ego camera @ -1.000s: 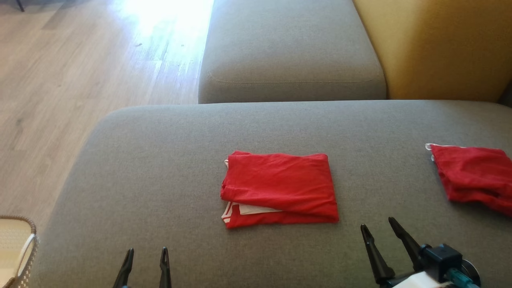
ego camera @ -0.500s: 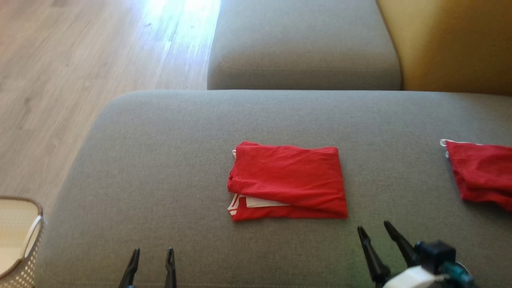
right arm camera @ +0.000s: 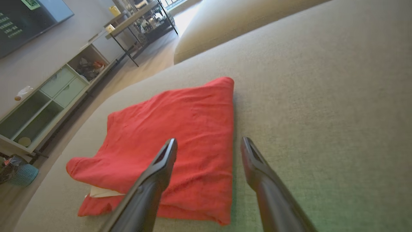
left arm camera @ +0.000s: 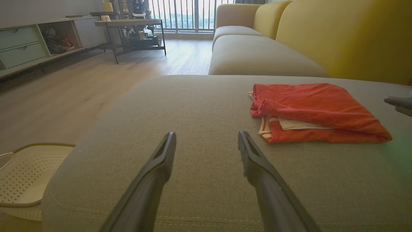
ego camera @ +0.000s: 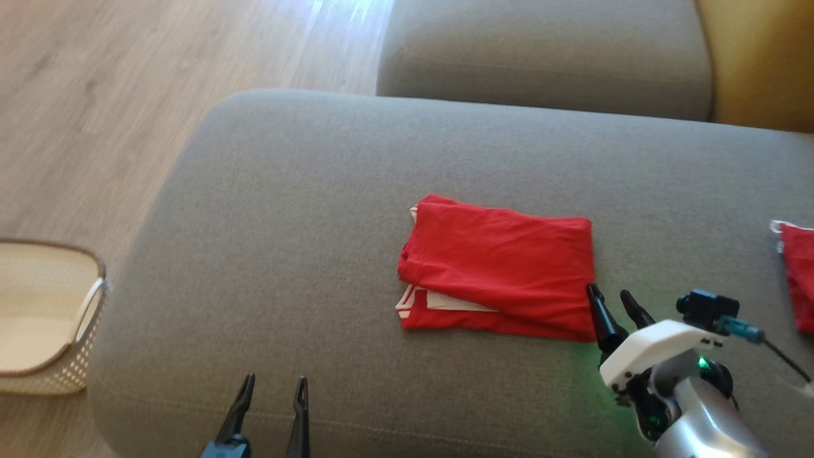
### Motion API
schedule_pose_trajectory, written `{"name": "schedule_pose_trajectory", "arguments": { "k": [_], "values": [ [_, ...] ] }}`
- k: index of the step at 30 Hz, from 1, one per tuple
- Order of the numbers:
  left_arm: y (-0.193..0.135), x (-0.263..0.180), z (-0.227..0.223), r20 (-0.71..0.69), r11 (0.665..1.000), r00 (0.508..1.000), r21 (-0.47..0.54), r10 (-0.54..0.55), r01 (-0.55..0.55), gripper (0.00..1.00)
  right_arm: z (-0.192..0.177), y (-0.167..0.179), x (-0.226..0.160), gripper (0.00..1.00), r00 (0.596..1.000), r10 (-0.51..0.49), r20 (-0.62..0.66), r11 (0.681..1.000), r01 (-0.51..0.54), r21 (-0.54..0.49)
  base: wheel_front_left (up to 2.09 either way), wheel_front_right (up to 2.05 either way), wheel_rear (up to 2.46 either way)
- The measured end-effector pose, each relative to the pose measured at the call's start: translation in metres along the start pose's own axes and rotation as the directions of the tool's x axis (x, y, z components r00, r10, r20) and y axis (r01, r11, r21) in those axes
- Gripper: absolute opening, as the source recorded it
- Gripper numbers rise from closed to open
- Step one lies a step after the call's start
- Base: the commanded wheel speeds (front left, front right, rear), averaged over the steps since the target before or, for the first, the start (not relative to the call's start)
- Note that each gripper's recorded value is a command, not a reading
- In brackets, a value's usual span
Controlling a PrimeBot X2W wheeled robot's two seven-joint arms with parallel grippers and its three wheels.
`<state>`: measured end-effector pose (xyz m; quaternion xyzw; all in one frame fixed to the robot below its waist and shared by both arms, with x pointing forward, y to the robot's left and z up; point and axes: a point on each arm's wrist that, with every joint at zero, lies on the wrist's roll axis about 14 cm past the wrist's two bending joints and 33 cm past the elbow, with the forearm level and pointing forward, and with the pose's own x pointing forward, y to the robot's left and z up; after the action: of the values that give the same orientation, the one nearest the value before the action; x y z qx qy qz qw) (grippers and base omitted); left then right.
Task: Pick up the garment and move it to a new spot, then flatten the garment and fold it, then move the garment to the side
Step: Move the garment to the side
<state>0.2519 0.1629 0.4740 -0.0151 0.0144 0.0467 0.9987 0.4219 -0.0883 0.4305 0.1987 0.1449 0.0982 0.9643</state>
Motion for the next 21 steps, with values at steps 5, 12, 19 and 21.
{"name": "schedule_pose_trajectory", "arguments": {
  "k": [5, 12, 19, 21],
  "values": [
    [0.001, 0.005, -0.001, -0.014, 1.000, 1.000, 0.001, 0.012, -0.012, 1.00, -0.013, -0.006, 0.019, 1.00, 0.996, -0.021, -0.084, 0.999, 0.023, 0.025, 0.00, 0.00, 0.00],
    [0.000, 0.021, 0.004, -0.008, 1.000, 1.000, 0.009, 0.013, -0.013, 1.00, -0.024, -0.013, 0.045, 1.00, 0.984, -0.047, -0.169, 0.999, 0.045, -0.010, 0.00, 0.00, 0.00],
    [0.001, 0.025, 0.002, -0.016, 1.000, 1.000, 0.015, 0.025, -0.024, 1.00, -0.041, -0.009, 0.053, 0.17, 0.965, -0.045, -0.258, 0.999, 0.036, -0.039, 0.00, 0.00, 0.00],
    [0.000, 0.027, 0.003, -0.013, 1.000, 1.000, 0.016, 0.024, -0.023, 1.00, -0.041, -0.007, 0.054, 0.00, 0.965, -0.041, -0.258, 0.999, 0.030, -0.045, 0.00, 0.00, 0.00]
  ]
}}
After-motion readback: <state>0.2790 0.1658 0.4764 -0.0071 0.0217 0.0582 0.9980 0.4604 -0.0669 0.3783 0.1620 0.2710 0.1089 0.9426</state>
